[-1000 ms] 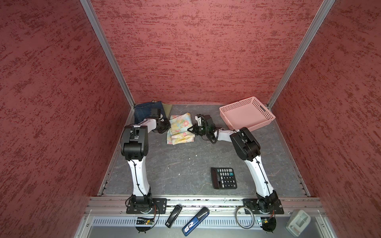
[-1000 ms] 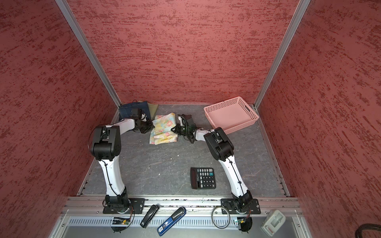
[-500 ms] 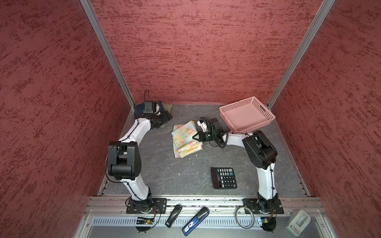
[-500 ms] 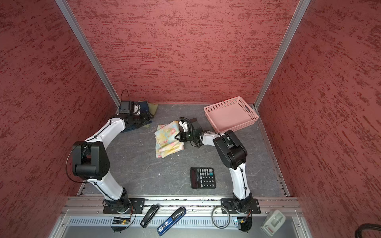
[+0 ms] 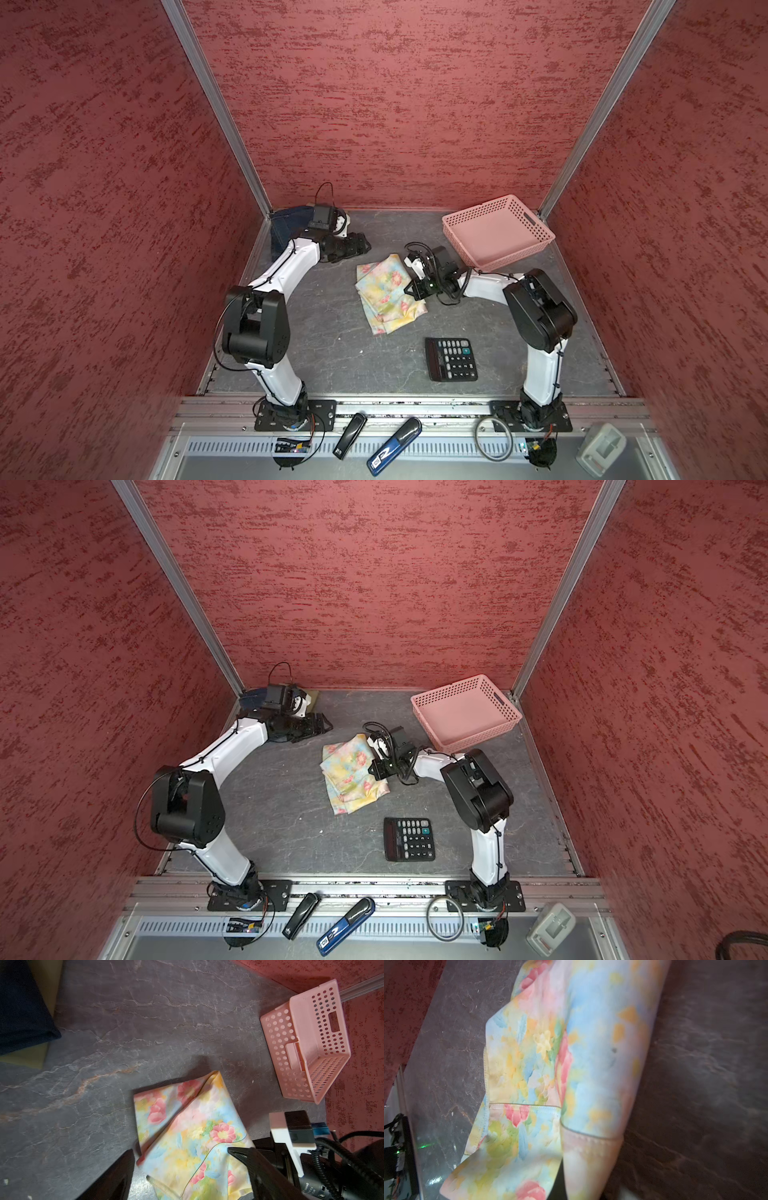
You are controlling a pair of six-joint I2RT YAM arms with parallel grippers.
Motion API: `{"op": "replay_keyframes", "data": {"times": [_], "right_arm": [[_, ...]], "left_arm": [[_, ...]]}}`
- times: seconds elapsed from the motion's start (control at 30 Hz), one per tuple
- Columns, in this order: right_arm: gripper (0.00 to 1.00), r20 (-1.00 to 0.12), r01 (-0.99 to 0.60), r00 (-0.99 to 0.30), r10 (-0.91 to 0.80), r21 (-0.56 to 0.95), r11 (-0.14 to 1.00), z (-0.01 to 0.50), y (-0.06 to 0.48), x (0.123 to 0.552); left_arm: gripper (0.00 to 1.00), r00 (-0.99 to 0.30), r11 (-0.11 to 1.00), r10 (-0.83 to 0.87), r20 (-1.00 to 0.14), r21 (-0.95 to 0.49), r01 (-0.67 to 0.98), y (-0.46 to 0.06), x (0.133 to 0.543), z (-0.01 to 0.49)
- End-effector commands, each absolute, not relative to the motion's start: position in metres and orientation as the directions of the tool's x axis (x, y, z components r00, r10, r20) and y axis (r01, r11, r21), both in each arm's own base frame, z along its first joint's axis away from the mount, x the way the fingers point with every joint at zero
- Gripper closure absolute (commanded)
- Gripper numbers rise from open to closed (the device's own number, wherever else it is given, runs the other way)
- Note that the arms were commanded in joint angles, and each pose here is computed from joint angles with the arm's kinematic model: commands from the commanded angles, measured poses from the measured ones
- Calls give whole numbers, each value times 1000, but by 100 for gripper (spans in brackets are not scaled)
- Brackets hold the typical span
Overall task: Fold and stack skirts
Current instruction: Pick up the skirt from the top-center of the table, then place the skirt among several skirts.
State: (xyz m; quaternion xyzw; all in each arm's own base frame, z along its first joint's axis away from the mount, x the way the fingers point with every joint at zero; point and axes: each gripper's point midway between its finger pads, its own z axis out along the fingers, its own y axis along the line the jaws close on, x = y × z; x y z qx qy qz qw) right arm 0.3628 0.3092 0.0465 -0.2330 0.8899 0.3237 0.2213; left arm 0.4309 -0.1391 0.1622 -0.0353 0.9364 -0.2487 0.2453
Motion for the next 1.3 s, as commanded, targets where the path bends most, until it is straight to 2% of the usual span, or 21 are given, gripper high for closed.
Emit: {"op": "replay_keyframes", "data": {"times": [0.0, 0.2, 0.43, 0.7, 0.8, 0.9, 1.1, 1.27], "right_arm": [[100, -694, -570, -697, -184, 379, 729, 85, 299, 389], [100, -758, -531, -643, -111, 337, 778, 110, 289, 401], [100, -797, -510, -599, -81, 302, 806, 125, 284, 404], [100, -818, -531, -569, -82, 290, 796, 134, 284, 395], [100, -789, -501, -613, -44, 345, 793, 130, 286, 393], [100, -733, -448, -680, 33, 450, 773, 123, 292, 390], [100, -525, -273, -815, 246, 722, 636, 114, 319, 394], [100, -373, -111, -829, 416, 839, 532, 124, 344, 407]], "left_arm": [[14, -891, 875, -218, -397, -485, 2, -144, 436, 157], [13, -895, 799, -350, -277, -587, -131, -183, 430, 170], [11, -895, 739, -383, -229, -657, -148, -247, 418, 190], [7, -933, 785, -306, -190, -605, -134, -281, 422, 176], [8, -930, 813, -311, -197, -561, -153, -271, 425, 163], [8, -907, 816, -372, -196, -535, -219, -240, 429, 150], [8, -837, 760, -513, -192, -554, -339, -169, 422, 143], [8, -773, 709, -605, -188, -570, -416, -128, 404, 147]]}}
